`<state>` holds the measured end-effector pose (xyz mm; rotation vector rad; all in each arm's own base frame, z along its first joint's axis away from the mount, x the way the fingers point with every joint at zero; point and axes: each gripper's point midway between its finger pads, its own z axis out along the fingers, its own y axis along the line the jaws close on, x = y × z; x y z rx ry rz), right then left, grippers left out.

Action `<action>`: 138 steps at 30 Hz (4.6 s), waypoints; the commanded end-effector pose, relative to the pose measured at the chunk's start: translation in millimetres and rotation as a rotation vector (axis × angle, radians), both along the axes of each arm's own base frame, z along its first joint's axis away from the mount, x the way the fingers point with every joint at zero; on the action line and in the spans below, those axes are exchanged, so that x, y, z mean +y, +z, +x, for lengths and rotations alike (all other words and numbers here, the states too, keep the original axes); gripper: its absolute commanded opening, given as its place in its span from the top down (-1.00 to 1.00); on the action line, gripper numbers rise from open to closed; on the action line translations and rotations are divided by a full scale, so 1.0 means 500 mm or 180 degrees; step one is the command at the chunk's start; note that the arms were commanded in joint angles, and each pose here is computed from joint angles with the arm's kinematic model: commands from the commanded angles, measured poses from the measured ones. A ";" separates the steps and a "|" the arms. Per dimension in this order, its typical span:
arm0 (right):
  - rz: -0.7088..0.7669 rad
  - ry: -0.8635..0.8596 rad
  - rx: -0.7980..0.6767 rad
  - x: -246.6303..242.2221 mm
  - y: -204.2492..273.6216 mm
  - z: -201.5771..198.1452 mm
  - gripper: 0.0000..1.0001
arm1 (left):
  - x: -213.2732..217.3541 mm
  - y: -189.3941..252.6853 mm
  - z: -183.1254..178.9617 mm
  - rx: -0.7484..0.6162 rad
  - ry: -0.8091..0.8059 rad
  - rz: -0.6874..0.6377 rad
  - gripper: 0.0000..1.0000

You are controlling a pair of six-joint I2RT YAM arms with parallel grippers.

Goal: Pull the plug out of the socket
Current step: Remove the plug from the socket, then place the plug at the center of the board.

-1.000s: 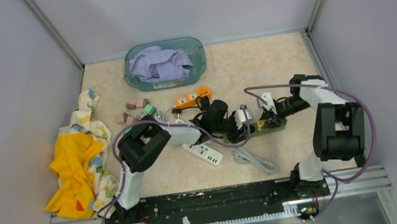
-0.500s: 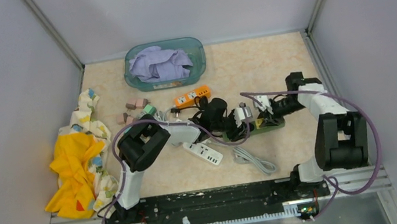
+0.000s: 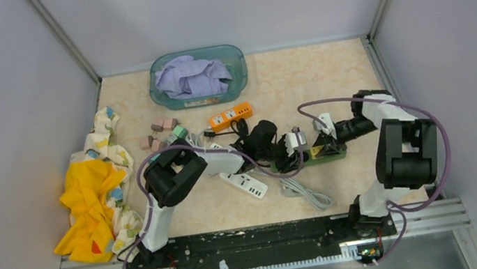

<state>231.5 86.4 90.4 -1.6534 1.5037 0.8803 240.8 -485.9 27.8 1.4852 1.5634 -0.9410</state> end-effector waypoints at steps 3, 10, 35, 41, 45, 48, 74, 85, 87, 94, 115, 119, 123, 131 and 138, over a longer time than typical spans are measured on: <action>0.0203 -0.0089 -0.0157 0.112 0.074 0.014 1.00 | 0.052 -0.109 0.009 0.0267 0.0226 0.0532 1.00; 0.0242 -0.0514 -0.0346 0.069 0.104 0.061 1.00 | 0.060 -0.116 0.007 0.0272 0.0244 0.0569 1.00; 0.0396 -0.0488 -0.0075 0.011 0.153 0.024 1.00 | 0.054 0.100 0.023 0.0054 0.0533 -0.0230 -0.60; 0.0639 -0.0709 0.0215 0.022 0.217 0.027 1.00 | 0.096 0.181 -0.018 0.0010 0.0513 -0.0571 -0.68; 0.1002 -0.0983 0.0595 0.043 0.278 0.023 1.00 | 0.141 0.248 -0.055 0.0071 0.0598 -0.0941 -0.68; 0.1268 -0.1203 0.1014 0.054 0.309 0.022 1.00 | 0.178 0.304 -0.067 0.0149 0.0790 -0.1229 -0.76; 0.1739 -0.1830 0.2217 0.070 0.234 0.034 0.99 | 0.172 0.328 -0.053 0.0544 0.2332 -0.0441 -1.00; 0.1715 -0.1777 0.2274 0.079 0.228 0.032 0.99 | 0.110 0.379 -0.066 0.0322 0.2066 -0.0645 -1.00; 0.1706 -0.1758 0.2285 0.082 0.228 0.031 0.99 | 0.102 0.384 -0.073 0.0321 0.1957 -0.0750 -1.00; 0.1677 -0.1696 0.2285 0.093 0.231 0.026 0.99 | 0.104 0.391 -0.061 0.0385 0.1946 -0.0898 -1.00; 0.1660 -0.1643 0.2272 0.100 0.235 0.019 0.99 | 0.119 0.376 -0.040 0.0523 0.2284 -0.0641 -1.00; 0.1658 -0.1638 0.2281 0.101 0.234 0.020 0.99 | 0.118 0.381 -0.036 0.0427 0.2294 -0.0542 -1.00; 0.1650 -0.1634 0.2288 0.102 0.234 0.020 0.99 | 0.120 0.381 -0.034 0.0371 0.2348 -0.0448 -1.00; 0.1641 -0.1641 0.2303 0.102 0.230 0.021 0.99 | 0.120 0.380 -0.025 0.0354 0.2694 -0.0316 -0.99; 0.1635 -0.1642 0.2313 0.103 0.228 0.021 0.99 | 0.113 0.374 -0.032 0.0290 0.2573 -0.0235 -0.98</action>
